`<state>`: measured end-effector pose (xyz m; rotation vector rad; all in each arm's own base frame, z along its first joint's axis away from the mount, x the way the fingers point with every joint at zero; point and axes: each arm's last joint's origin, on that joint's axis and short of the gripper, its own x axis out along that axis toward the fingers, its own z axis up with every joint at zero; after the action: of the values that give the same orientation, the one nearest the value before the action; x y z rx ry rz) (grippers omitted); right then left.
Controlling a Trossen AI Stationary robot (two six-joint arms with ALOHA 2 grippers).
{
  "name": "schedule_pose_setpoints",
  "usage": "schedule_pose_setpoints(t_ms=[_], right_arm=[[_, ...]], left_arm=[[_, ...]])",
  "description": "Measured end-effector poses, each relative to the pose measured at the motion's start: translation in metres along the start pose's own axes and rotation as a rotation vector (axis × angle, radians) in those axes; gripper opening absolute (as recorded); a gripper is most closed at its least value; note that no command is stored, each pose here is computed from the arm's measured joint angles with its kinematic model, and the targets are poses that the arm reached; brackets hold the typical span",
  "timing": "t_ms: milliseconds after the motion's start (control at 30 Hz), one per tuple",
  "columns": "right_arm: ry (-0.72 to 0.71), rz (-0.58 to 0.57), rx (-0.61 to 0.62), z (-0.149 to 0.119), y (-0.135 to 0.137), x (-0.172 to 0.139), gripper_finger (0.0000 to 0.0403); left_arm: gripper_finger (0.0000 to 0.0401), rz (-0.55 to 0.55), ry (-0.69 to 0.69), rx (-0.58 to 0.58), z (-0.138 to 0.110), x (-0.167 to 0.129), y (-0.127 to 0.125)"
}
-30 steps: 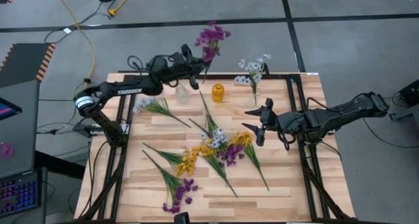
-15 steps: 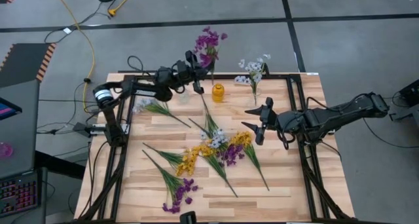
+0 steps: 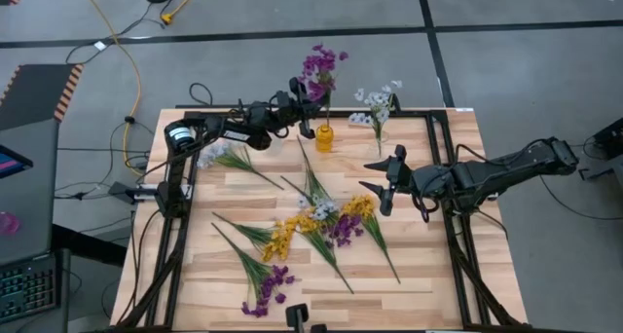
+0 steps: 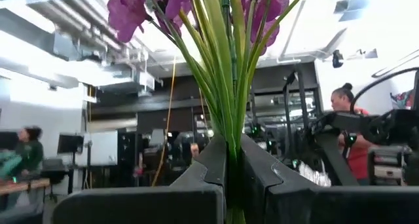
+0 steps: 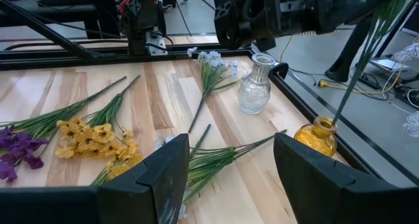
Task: Sort flowers into vase by color
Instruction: Put the top purple flowers into the yellow vase
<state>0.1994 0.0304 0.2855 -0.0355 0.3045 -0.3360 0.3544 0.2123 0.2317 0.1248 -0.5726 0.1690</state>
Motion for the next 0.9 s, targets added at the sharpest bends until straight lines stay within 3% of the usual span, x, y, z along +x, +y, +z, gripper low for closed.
schedule_pose_setpoints(t_ms=[567,900], right_arm=[[0.000,0.000,0.000,0.000,0.000,0.000,0.0250],[0.000,0.000,0.000,0.000,0.000,0.000,0.0250]], left_arm=[[0.0000,-0.041,0.034,-0.006,0.000,-0.005,0.011],[0.0013,-0.052,0.153,-0.016,-0.012,-0.005,0.010]])
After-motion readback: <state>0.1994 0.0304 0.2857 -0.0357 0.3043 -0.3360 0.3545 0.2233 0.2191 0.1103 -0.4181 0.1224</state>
